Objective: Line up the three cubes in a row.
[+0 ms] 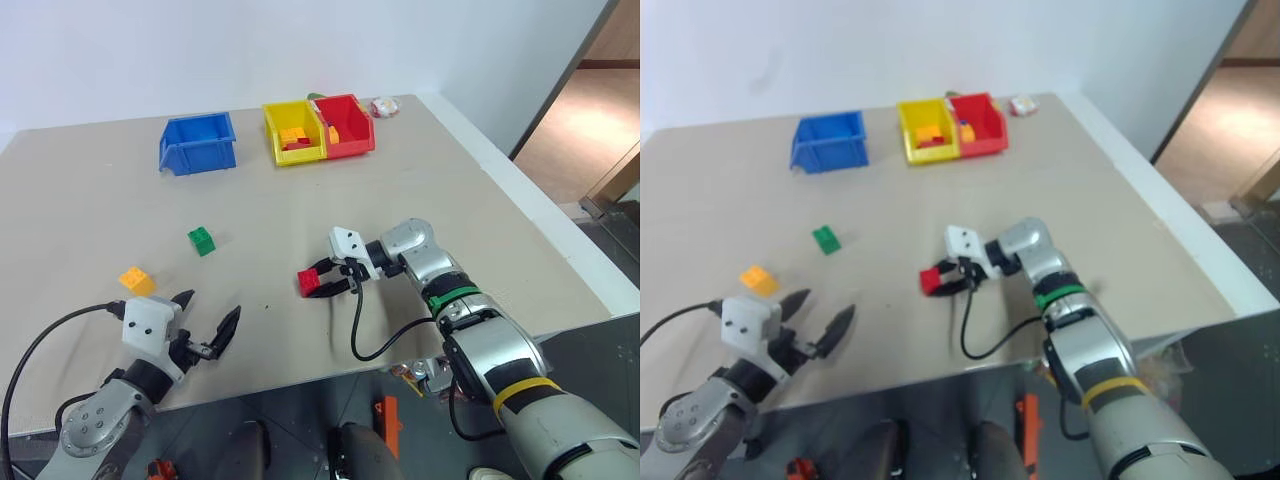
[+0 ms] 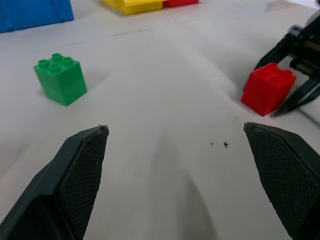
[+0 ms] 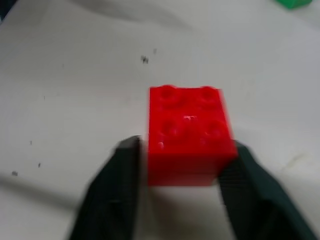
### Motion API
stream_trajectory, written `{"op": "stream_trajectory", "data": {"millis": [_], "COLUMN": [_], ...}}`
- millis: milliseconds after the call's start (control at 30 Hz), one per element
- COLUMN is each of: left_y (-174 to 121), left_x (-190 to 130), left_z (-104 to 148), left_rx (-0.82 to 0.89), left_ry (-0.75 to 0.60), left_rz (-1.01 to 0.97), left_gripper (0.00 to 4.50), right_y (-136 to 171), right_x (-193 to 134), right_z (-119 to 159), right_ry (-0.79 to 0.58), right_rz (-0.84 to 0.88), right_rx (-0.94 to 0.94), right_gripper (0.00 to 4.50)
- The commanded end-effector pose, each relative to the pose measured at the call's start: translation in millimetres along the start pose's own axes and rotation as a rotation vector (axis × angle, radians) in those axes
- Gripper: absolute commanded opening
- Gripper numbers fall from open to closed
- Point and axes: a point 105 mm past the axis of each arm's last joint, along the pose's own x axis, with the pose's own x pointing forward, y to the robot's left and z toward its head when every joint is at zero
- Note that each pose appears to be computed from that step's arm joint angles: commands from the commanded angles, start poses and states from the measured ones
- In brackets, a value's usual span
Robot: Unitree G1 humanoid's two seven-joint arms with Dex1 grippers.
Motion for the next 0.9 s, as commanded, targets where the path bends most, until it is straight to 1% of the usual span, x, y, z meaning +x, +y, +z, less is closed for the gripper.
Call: {"op": "stream_trajectory", "data": {"millis": [33, 67, 100, 133, 267, 333, 367, 400, 467, 633, 667, 767, 800, 900], "left_y": [-3.0, -3.2, -3.3, -5.0, -14.8, -31.4, -42.3, -47.2, -43.0, -30.0, -28.1, -8.5, 6.3, 33.7], "left_x": [-0.1, -0.1, -0.2, 0.0, -0.2, -2.5, -5.4, -7.0, -5.0, 1.9, 2.4, 2.8, 0.5, -12.1], "left_z": [6.2, 6.2, 6.1, 5.9, 6.1, 7.0, 7.6, 8.4, 9.7, 13.5, 14.6, 24.8, 31.8, 41.9], "left_rx": [0.020, 0.020, 0.020, 0.013, 0.014, 0.026, 0.058, 0.092, 0.084, 0.105, 0.112, 0.102, 0.078, 0.058], "left_ry": [-0.030, -0.030, -0.030, -0.031, -0.028, -0.018, -0.010, -0.006, -0.001, 0.001, 0.000, -0.036, -0.069, -0.119], "left_rz": [-0.013, -0.015, -0.016, -0.030, -0.115, -0.245, -0.340, -0.395, -0.407, -0.399, -0.392, -0.240, -0.125, 0.109], "left_gripper": [4.50, 4.50, 4.50, 4.50, 4.50, 4.50, 4.50, 4.50, 4.50, 4.50, 4.50, 4.50, 4.50, 4.50], "right_y": [-4.0, -4.1, -4.0, -4.6, -6.2, -10.2, -10.3, -10.1, -9.5, -2.7, -1.5, -3.2, -4.9, -8.4], "right_x": [-4.3, -5.4, -6.0, -7.0, -12.3, -20.7, -25.7, -29.7, -34.9, -41.4, -42.5, -47.7, -49.7, -53.8], "right_z": [7.2, 8.3, 8.9, 11.1, 22.2, 32.3, 35.8, 38.9, 45.0, 50.3, 51.6, 64.2, 70.5, 82.3], "right_ry": [0.002, -0.002, -0.005, -0.013, -0.050, -0.079, -0.087, -0.093, -0.110, -0.119, -0.125, -0.177, -0.205, -0.260], "right_rz": [0.008, 0.012, 0.016, 0.014, 0.021, 0.007, 0.015, 0.020, 0.022, 0.027, 0.026, -0.035, -0.071, -0.160], "right_rx": [-0.023, -0.018, -0.014, -0.022, -0.040, -0.047, -0.031, -0.027, -0.025, -0.028, -0.028, -0.061, -0.069, -0.087], "right_gripper": [3.74, 3.92, 4.32, 4.46, 4.46, 4.46, 4.46, 4.46, 4.46, 4.46, 4.46, 4.46, 4.46, 4.46]}}
